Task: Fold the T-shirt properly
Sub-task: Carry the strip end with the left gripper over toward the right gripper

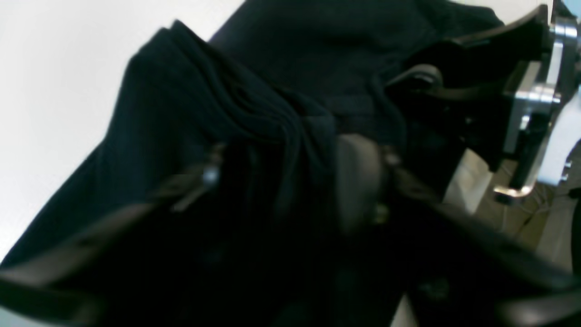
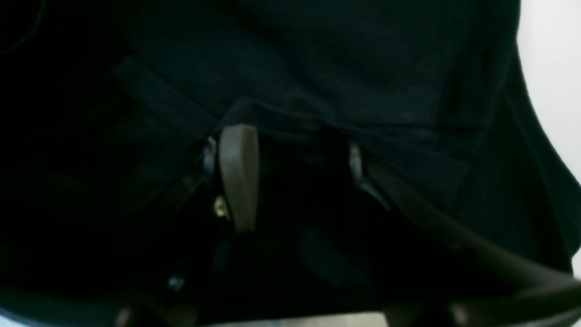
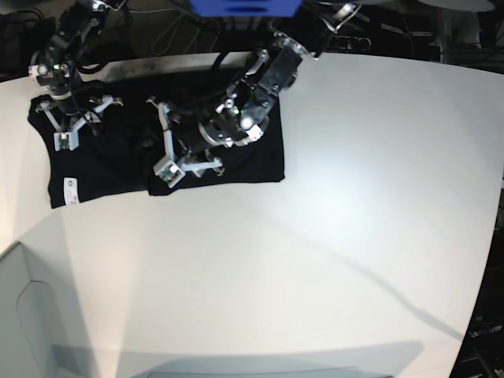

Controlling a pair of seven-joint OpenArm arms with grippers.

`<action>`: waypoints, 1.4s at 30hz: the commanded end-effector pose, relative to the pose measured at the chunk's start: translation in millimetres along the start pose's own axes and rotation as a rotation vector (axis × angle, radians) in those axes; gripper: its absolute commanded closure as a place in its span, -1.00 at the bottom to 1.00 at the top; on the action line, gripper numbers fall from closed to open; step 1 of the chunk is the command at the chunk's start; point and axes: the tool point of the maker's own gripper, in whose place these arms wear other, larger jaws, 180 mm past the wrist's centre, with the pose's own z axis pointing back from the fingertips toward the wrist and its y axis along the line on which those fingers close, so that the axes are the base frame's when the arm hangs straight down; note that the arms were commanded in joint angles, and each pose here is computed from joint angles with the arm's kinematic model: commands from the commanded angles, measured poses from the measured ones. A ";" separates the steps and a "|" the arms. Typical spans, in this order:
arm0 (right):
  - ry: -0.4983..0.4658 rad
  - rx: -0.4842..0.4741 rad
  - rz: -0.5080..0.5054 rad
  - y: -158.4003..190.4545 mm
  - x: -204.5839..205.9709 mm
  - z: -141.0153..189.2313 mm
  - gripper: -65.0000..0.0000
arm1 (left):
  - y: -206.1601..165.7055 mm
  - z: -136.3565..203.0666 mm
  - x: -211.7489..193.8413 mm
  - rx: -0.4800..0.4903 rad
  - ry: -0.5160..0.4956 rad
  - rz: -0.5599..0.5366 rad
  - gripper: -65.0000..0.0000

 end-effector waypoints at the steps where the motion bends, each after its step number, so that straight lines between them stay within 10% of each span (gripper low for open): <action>1: -0.028 -0.002 0.014 -2.9 8.7 2.5 0.21 | -5.8 7.5 28.6 -0.013 -0.090 -0.014 -0.19; 7: -0.027 -0.002 0.014 -2.9 8.4 2.5 0.21 | 19.2 59.9 53.9 0.082 -0.218 -0.046 -0.02; 14: -0.031 0.000 0.012 -2.2 9.4 2.3 0.21 | 72.4 82.5 1.8 0.208 -0.110 -0.023 0.40; 27: -0.037 -0.003 0.015 -2.5 11.5 3.2 0.21 | -45.3 13.4 -50.6 -0.146 0.116 -0.327 0.58; 34: -0.054 -0.018 0.023 -8.0 17.4 6.2 0.21 | -80.2 11.2 -6.8 -0.205 0.008 -0.377 0.58; 42: -0.175 -0.072 0.092 -13.1 64.1 30.1 0.20 | 19.3 61.1 44.0 0.060 -0.160 -0.226 0.58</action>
